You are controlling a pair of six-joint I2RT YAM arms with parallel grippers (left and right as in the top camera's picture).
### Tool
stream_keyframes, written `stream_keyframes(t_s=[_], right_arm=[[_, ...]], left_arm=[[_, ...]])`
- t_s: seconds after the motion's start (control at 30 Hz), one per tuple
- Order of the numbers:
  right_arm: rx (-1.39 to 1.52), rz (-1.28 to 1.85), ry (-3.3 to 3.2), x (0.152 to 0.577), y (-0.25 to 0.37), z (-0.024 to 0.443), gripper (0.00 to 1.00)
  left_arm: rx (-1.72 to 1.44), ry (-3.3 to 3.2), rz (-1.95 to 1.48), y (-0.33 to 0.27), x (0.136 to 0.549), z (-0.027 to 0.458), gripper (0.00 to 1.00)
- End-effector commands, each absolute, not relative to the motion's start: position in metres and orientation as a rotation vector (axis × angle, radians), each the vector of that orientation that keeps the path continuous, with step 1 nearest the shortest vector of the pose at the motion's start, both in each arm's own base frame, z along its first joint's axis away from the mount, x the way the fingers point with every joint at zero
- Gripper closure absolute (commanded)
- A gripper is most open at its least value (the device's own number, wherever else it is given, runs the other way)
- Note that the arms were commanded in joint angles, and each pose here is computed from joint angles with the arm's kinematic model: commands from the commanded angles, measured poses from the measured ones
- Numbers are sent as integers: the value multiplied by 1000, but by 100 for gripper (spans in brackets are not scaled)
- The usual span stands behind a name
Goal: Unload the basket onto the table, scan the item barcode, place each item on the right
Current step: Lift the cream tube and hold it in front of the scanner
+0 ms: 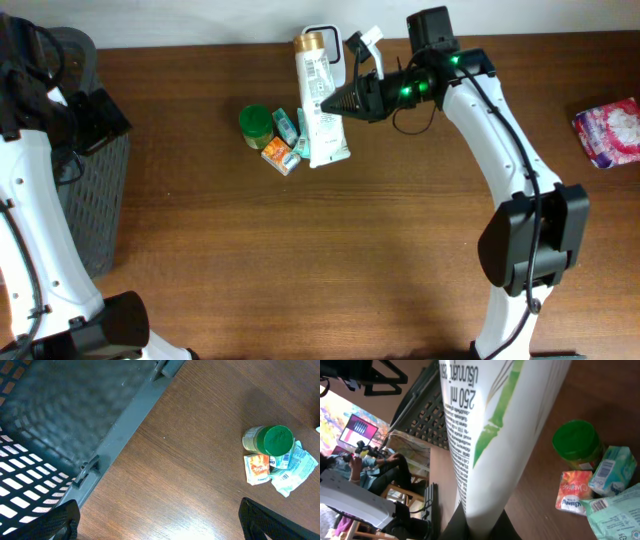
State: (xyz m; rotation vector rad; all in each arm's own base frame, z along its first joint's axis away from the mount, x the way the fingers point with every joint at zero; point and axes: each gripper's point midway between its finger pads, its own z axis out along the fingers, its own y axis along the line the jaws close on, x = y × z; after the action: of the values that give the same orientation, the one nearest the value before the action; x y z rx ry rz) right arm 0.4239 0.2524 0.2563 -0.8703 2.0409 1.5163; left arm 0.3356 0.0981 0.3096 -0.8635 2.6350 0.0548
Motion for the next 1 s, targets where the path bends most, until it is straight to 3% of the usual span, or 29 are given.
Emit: stream_keyframes(t_s=[0.0, 0.37, 0.47, 0.63, 0.77, 0.97], right_arm=[[-926, 1496, 1945, 418, 253, 288, 96], [-882, 1409, 2031, 427, 250, 276, 96], [-272, 709, 2577, 476, 193, 198, 96], [12, -196, 2752, 463, 113, 138, 96], [-26, -538, 2791, 450, 86, 94, 96], [-60, -552, 2890, 437, 87, 55, 95]], left_arm=[[-883, 2608, 61, 99, 331, 316, 2], [-883, 2608, 61, 99, 331, 316, 1], [-883, 2608, 61, 99, 331, 316, 1], [-883, 2608, 61, 99, 331, 316, 1], [-883, 2608, 61, 99, 331, 316, 1], [-883, 2608, 61, 99, 331, 316, 1]])
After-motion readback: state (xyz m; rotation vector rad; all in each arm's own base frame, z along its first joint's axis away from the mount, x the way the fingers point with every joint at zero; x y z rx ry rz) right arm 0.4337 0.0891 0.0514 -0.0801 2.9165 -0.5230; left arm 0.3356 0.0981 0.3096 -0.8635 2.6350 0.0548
